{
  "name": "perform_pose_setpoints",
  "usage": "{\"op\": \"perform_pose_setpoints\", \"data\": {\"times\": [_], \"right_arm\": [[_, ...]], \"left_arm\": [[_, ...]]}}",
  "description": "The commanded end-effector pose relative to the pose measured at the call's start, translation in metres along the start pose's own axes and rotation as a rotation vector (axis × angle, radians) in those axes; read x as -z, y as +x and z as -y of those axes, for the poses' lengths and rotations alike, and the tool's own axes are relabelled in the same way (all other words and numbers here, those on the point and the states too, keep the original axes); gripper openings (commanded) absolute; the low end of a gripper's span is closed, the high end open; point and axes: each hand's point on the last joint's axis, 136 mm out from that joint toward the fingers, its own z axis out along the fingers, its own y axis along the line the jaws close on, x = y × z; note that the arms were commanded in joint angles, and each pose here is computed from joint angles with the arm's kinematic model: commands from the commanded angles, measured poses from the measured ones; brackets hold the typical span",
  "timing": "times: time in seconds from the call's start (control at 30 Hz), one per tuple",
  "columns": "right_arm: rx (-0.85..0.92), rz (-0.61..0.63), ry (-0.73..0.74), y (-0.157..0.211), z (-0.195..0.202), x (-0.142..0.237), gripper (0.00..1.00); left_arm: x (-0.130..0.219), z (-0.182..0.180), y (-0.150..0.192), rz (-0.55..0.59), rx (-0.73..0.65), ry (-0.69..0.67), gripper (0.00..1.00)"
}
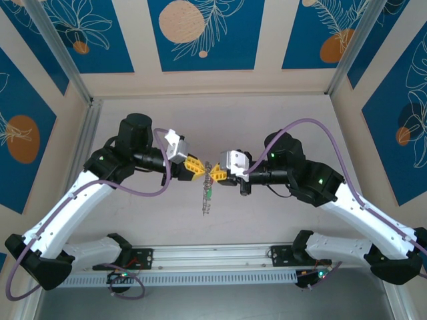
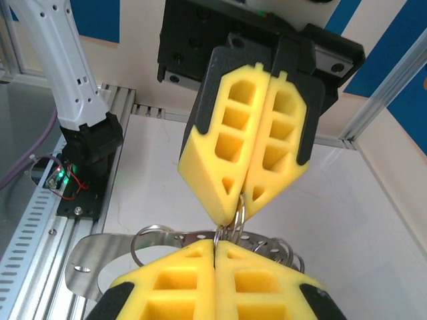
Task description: Put the keys on the keyring
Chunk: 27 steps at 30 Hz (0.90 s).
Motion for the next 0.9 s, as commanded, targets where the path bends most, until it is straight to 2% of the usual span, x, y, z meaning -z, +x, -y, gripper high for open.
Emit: {"op": "perform_pose_setpoints", "data": {"times": [0.0, 0.07, 0.27, 0.6, 0.73, 0.87], "right_arm": [[0.018, -0.011, 0.026, 0.006, -0.001, 0.002, 0.13], [0.015, -0.006, 0.030, 0.006, -0.001, 0.003, 0.17], [-0.008, 0.012, 0.033, 0.003, -0.002, 0.007, 0.23], [-0.104, 0.153, 0.072, -0.031, 0.003, 0.034, 0.29], [-0.137, 0.201, 0.032, -0.041, 0.003, 0.021, 0.29], [-0.119, 0.261, 0.060, -0.054, 0.011, 0.015, 0.29]], "left_arm": [[0.007, 0.009, -0.033, 0.078, -0.096, 0.016, 0.00], [0.008, 0.010, -0.035, 0.087, -0.099, 0.016, 0.00], [0.009, 0.010, -0.038, 0.105, -0.106, 0.010, 0.00], [0.014, 0.020, -0.034, 0.106, -0.126, -0.001, 0.00], [0.017, 0.019, -0.033, 0.107, -0.139, -0.047, 0.00], [0.019, 0.017, -0.030, 0.126, -0.145, -0.089, 0.00]]}}
